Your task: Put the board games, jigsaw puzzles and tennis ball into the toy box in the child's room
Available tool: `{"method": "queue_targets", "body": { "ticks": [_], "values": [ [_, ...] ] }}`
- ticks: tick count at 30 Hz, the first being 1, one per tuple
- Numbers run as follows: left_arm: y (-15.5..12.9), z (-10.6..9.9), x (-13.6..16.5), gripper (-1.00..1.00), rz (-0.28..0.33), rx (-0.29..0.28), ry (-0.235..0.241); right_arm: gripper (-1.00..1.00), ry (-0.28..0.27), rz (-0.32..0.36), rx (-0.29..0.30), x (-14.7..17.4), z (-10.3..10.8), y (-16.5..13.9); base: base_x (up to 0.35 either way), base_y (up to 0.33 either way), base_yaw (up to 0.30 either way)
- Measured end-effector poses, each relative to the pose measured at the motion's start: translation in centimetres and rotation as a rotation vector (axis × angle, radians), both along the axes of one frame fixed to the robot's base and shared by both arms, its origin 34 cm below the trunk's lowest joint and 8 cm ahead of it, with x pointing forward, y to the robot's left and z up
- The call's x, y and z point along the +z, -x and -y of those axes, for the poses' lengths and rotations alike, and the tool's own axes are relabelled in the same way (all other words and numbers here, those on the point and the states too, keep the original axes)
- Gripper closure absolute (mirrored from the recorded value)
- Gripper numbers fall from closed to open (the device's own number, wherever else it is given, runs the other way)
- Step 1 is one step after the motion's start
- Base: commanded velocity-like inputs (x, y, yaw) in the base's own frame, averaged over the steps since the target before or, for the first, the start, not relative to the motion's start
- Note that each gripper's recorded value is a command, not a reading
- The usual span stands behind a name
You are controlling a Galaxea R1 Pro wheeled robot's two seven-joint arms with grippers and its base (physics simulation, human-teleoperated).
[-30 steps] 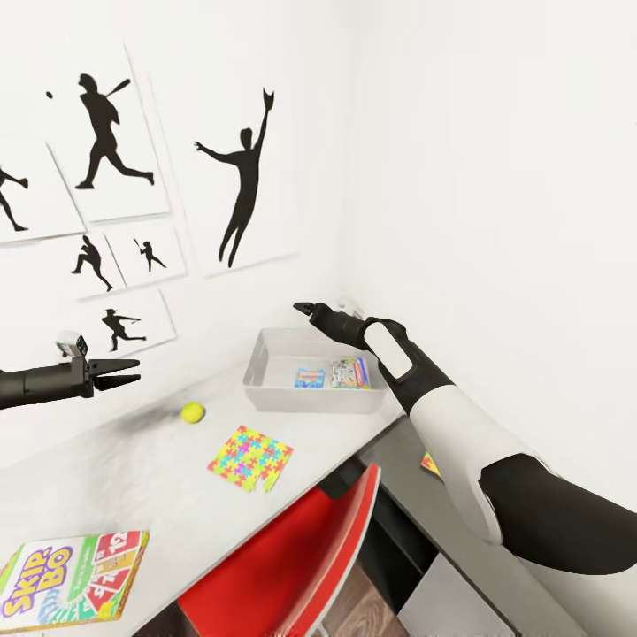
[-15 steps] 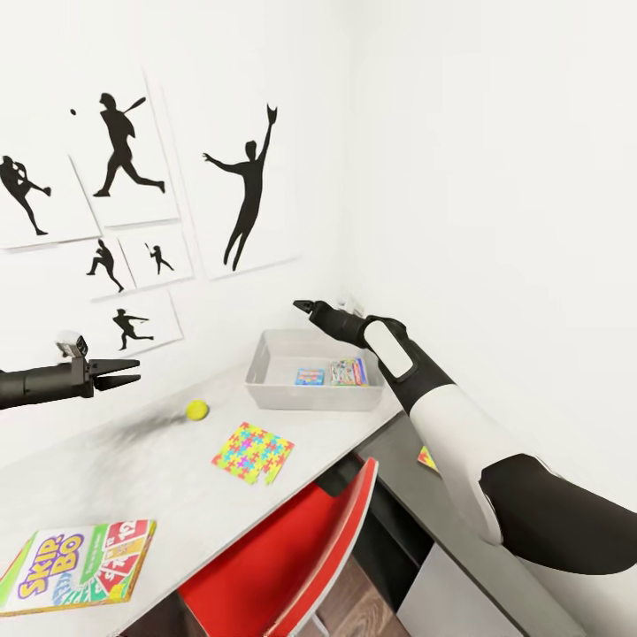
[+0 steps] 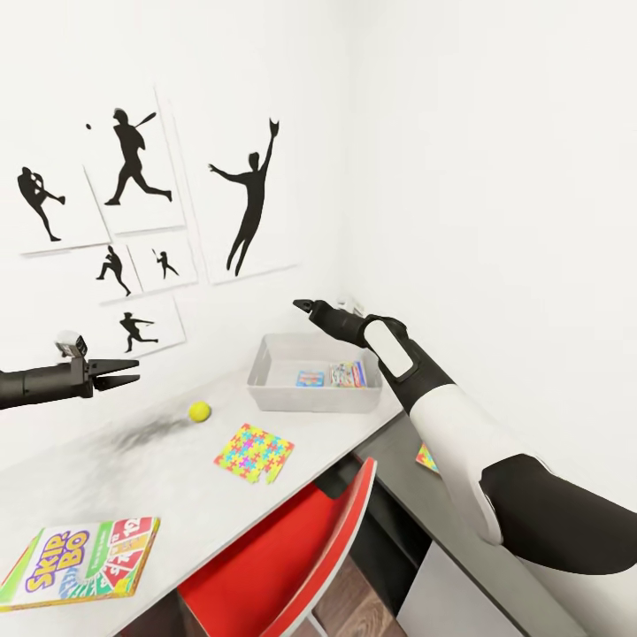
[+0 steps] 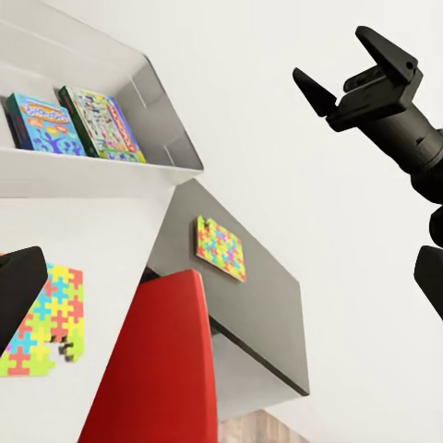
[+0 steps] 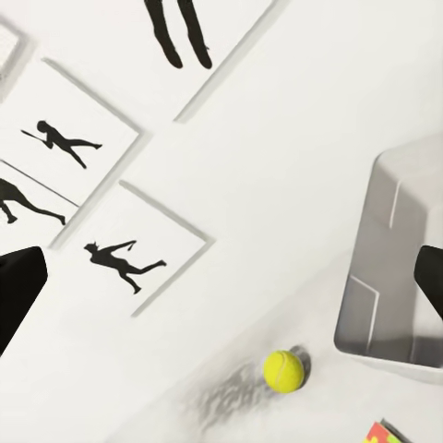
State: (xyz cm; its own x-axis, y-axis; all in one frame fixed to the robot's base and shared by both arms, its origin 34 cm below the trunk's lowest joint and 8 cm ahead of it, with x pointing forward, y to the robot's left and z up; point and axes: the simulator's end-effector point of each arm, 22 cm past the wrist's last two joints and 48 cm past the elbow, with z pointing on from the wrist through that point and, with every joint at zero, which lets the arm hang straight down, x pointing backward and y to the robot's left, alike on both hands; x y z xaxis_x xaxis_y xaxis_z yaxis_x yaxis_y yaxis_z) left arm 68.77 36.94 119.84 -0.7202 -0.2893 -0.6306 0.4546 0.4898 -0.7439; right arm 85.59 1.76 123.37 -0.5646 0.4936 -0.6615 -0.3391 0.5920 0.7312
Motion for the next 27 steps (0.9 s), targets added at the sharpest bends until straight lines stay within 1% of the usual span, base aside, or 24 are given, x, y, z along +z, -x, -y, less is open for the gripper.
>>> {"method": "queue_targets", "body": {
  "ticks": [27],
  "values": [
    [1.0, 0.0, 2.4, -1.00, 0.042, -0.001, -0.001, -1.00, 0.001, 0.043, 0.001, 3.3, 0.0, 1.1, 0.000, 0.000, 0.000]
  ]
}}
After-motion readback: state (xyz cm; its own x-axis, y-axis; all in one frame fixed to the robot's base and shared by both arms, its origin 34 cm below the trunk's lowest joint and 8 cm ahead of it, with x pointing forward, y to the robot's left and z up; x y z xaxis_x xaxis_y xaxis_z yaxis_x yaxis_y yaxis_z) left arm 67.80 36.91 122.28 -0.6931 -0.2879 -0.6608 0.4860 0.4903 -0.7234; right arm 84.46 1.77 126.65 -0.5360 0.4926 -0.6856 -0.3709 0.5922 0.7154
